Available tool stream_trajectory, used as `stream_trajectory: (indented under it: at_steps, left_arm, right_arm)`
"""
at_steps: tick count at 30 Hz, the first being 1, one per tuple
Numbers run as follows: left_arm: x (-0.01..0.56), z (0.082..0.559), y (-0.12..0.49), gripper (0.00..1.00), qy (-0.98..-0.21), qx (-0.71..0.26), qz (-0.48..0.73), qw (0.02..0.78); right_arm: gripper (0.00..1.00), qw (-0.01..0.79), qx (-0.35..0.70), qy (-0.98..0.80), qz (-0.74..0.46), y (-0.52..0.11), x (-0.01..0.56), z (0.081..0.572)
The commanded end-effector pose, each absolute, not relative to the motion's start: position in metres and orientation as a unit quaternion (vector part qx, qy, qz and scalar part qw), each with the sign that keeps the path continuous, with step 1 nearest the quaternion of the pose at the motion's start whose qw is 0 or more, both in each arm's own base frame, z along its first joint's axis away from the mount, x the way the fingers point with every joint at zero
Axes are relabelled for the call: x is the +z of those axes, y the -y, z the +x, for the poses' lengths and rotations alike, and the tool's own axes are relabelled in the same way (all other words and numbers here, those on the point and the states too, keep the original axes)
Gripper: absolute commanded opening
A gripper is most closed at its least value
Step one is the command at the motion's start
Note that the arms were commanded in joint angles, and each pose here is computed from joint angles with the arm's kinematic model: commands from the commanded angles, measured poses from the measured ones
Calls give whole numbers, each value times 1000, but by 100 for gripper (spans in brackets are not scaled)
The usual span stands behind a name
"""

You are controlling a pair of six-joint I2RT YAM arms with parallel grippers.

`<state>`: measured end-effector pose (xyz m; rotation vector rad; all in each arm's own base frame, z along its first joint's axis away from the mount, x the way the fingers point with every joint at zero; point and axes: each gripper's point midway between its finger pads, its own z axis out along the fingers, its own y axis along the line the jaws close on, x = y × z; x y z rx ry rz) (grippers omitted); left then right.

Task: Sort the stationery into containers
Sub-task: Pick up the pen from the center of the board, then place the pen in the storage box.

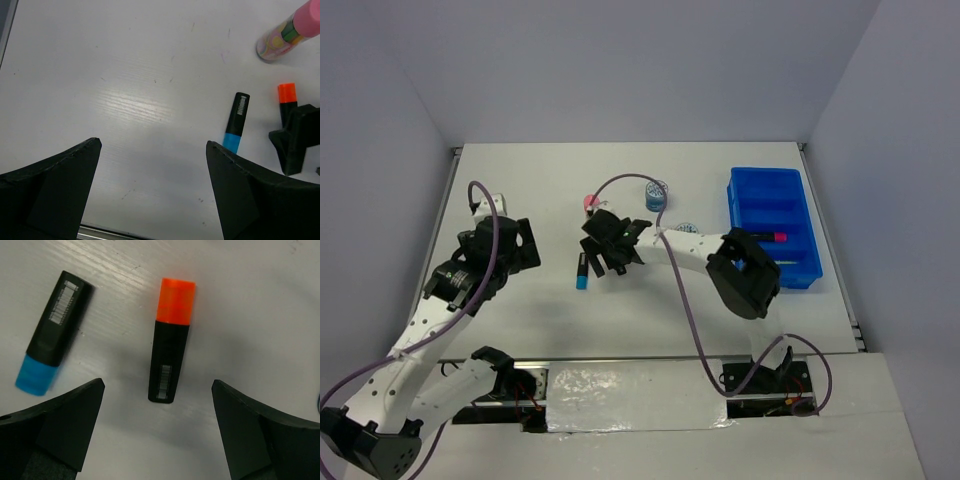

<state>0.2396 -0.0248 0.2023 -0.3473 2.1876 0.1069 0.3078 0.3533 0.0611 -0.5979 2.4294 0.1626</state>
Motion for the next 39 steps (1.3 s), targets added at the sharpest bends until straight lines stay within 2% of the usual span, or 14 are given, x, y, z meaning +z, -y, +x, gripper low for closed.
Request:
stream_trajectory:
  at_steps: [1,7,11,12,17,18,19,23,24,26,27,30,35,39]
  left_arm:
    - [217,245,29,99,-872,23,-140,467]
    - [216,246,33,99,-875,16,-132,466]
    - [216,246,33,99,-874,13,-132,467]
    - [217,246,34,99,-874,13,-130,469]
    - [217,246,34,99,-874,10,-129,469]
    - [218,246,34,99,-873,10,-129,469]
    - [217,246,34,99,-874,9,-128,469]
    - [217,246,36,99,-874,7,-126,470]
    - [217,246,36,99,-874,7,-125,470]
    - [218,246,36,99,-874,6,-125,470]
    - [217,246,36,99,-874,6,-125,469]
    - [218,245,37,99,-873,1,-123,472]
    - [221,245,37,99,-870,-1,-123,477]
    - [221,245,39,99,-870,-7,-121,478]
  right_arm:
    - [96,325,52,-915,-232,-365,66,325]
    - [91,295,60,-927,-222,-370,30,338]
    - [76,277,88,-936,-196,-361,15,351]
    - [61,270,91,-938,-198,-361,12,349]
    - [23,267,96,-938,-197,-358,18,341]
    - [5,273,102,-936,-197,-357,26,339]
    - [1,277,107,-935,-195,-355,31,338]
    - [0,311,176,-916,-184,-349,73,331]
    - [0,347,208,-901,-155,-337,115,339]
    - [0,368,245,-890,-116,-310,130,339]
    - [0,411,273,-868,-59,-280,174,352]
    - [0,476,289,-829,46,-214,213,356]
    - [0,551,150,-745,346,-37,214,364]
    - [0,517,76,-644,559,45,177,341]
